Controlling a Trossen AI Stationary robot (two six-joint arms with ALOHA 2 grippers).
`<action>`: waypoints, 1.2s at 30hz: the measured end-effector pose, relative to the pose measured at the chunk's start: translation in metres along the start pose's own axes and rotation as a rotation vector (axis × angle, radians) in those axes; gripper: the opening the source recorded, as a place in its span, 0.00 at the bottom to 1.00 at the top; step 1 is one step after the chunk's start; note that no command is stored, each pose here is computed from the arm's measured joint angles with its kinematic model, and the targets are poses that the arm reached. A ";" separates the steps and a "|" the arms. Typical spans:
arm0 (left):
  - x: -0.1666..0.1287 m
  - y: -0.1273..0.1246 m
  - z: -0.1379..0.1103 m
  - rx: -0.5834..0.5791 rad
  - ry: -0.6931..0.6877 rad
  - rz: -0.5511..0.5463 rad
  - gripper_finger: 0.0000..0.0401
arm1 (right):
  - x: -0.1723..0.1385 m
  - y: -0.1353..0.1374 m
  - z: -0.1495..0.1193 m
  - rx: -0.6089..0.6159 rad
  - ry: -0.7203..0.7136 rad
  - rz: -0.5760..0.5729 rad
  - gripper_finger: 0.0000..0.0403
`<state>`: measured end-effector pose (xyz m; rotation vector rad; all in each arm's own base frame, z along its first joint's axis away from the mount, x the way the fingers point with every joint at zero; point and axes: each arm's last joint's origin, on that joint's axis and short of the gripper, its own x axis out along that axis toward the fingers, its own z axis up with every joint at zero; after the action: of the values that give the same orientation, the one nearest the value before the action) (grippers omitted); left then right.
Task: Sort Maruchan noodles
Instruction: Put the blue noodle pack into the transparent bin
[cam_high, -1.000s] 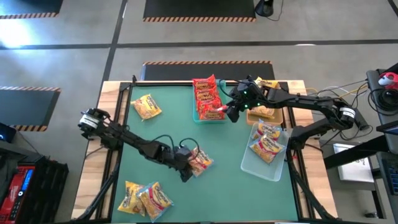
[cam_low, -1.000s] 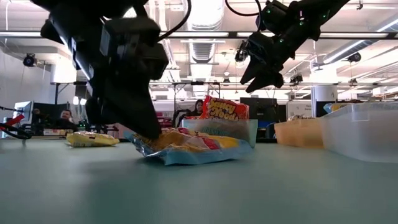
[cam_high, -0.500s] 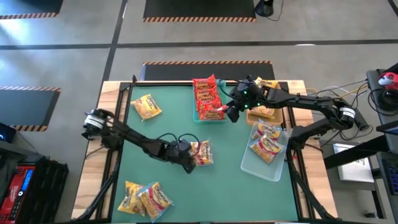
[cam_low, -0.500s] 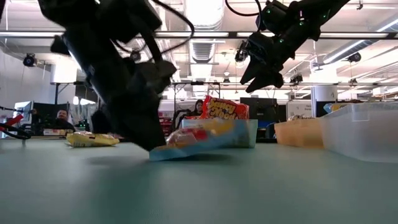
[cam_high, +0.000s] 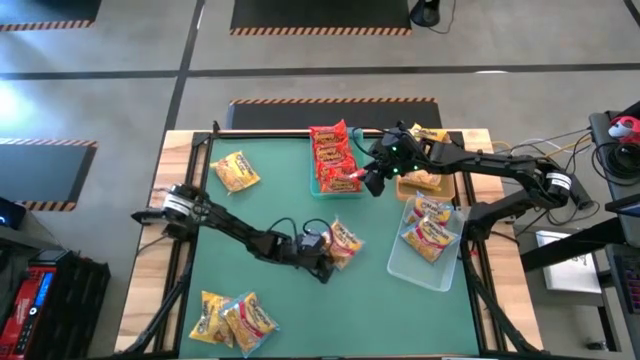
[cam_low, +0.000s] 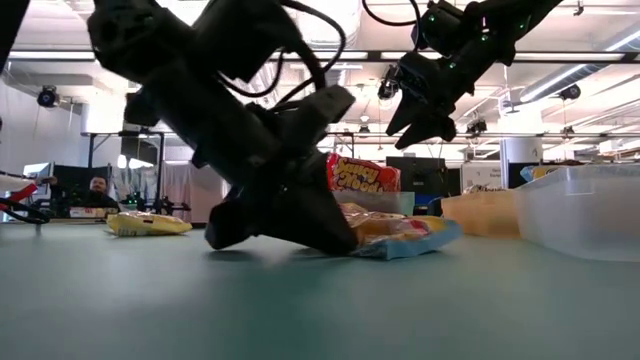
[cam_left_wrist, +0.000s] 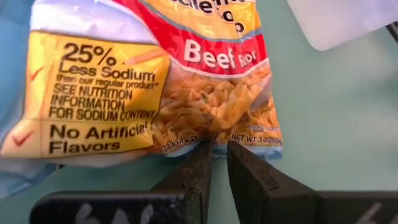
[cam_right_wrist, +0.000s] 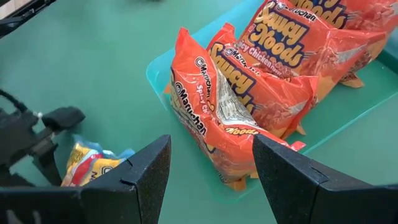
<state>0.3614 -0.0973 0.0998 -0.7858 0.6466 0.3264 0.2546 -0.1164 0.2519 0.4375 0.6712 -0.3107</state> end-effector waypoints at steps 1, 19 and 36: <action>0.000 -0.002 0.001 0.006 0.006 0.005 0.09 | 0.000 0.000 0.000 0.009 -0.001 -0.001 0.53; -0.007 -0.027 0.022 0.345 -0.047 0.146 0.09 | 0.000 -0.002 -0.002 0.062 0.013 -0.051 0.53; -0.005 -0.026 0.028 0.519 -0.106 0.183 0.09 | 0.000 -0.002 -0.003 0.073 0.014 -0.052 0.53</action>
<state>0.3818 -0.0943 0.1324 -0.2127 0.6666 0.3447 0.2525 -0.1169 0.2493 0.4932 0.6874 -0.3821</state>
